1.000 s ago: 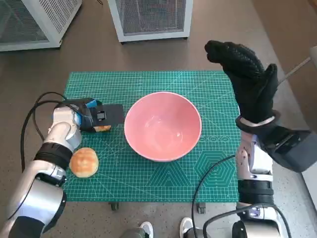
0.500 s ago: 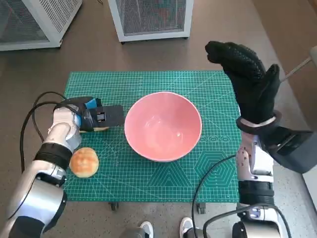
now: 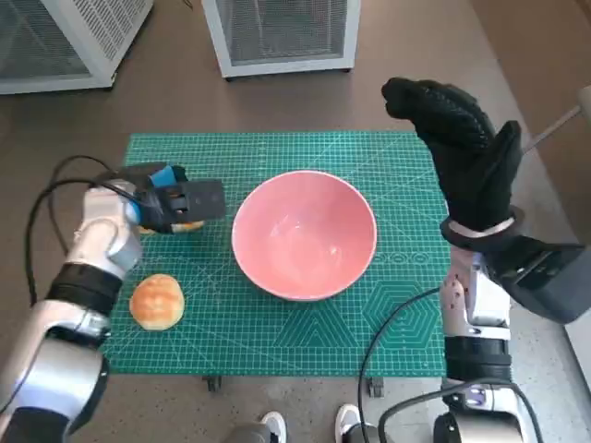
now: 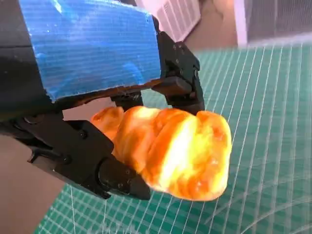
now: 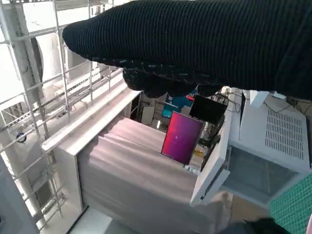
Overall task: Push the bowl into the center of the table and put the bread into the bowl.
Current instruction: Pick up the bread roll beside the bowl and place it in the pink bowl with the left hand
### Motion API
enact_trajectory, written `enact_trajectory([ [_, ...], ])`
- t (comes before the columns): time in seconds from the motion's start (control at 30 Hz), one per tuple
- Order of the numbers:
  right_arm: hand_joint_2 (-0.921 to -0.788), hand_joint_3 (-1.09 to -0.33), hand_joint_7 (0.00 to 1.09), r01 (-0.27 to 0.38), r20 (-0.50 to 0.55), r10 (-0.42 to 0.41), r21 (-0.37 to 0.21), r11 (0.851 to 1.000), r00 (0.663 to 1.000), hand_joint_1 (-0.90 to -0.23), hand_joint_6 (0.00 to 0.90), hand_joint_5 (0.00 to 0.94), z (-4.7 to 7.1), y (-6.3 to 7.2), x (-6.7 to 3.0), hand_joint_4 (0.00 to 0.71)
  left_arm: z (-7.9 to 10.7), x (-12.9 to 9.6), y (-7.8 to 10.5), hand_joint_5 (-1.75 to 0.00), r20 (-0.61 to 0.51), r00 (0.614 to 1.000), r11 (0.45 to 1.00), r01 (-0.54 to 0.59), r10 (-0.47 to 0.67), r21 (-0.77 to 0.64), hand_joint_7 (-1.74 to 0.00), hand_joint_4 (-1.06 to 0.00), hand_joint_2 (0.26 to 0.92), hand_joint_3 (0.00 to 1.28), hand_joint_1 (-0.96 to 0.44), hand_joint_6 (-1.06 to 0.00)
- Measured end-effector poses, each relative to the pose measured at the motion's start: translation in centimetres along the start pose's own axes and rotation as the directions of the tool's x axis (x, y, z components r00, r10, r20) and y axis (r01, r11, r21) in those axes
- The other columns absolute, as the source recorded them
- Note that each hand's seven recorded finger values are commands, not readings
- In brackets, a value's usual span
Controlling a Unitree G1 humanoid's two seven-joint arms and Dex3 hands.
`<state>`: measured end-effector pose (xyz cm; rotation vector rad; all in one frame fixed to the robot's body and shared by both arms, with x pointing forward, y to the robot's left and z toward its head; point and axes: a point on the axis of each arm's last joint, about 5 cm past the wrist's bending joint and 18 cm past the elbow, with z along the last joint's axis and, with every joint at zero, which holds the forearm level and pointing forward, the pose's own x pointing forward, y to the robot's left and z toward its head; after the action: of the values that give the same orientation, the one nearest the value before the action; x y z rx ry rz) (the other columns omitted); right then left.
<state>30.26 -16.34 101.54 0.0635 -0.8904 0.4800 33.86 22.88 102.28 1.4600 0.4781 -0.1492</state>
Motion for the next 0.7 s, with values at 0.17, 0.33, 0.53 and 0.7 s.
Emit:
enact_trajectory([
  [0.17, -0.921, -0.799, 0.46, 0.0, 0.001, 0.0, 0.0, 1.0, 1.0, -0.626, -0.001, 0.001, 0.0, 0.0, 0.02, 0.184, 0.3, -1.8, 1.7, -1.2, 0.045, 0.996, 0.997, -0.069, 0.071, -0.043, -1.18, -0.68, 0.92, 0.08, 0.0, -0.6],
  [0.33, -0.921, -0.797, 0.46, 0.0, 0.002, 0.0, 0.0, 1.0, 1.0, -0.628, -0.001, 0.002, 0.0, 0.0, 0.03, 0.185, 0.5, -3.8, 3.0, -1.18, 0.111, 0.978, 0.983, -0.166, 0.174, -0.083, -1.1, -0.7, 0.903, 0.07, 0.0, -0.67],
  [0.53, -0.921, -0.795, 0.45, 0.002, 0.004, -0.002, 0.001, 1.0, 1.0, -0.631, -0.001, 0.001, 0.0, 0.0, 0.03, 0.185, 0.7, -6.6, 3.9, -1.22, 0.213, 0.928, 0.949, -0.278, 0.305, -0.149, -0.97, -0.72, 0.885, 0.07, 0.0, -0.74],
  [0.7, -0.921, -0.791, 0.45, 0.001, 0.005, -0.001, 0.001, 1.0, 1.0, -0.632, 0.001, 0.002, 0.0, 0.0, 0.01, 0.187, 1.0, -9.0, 4.1, -1.14, 0.306, 0.859, 0.91, -0.361, 0.41, -0.205, -0.98, -0.77, 0.87, 0.07, 0.0, -0.75],
])
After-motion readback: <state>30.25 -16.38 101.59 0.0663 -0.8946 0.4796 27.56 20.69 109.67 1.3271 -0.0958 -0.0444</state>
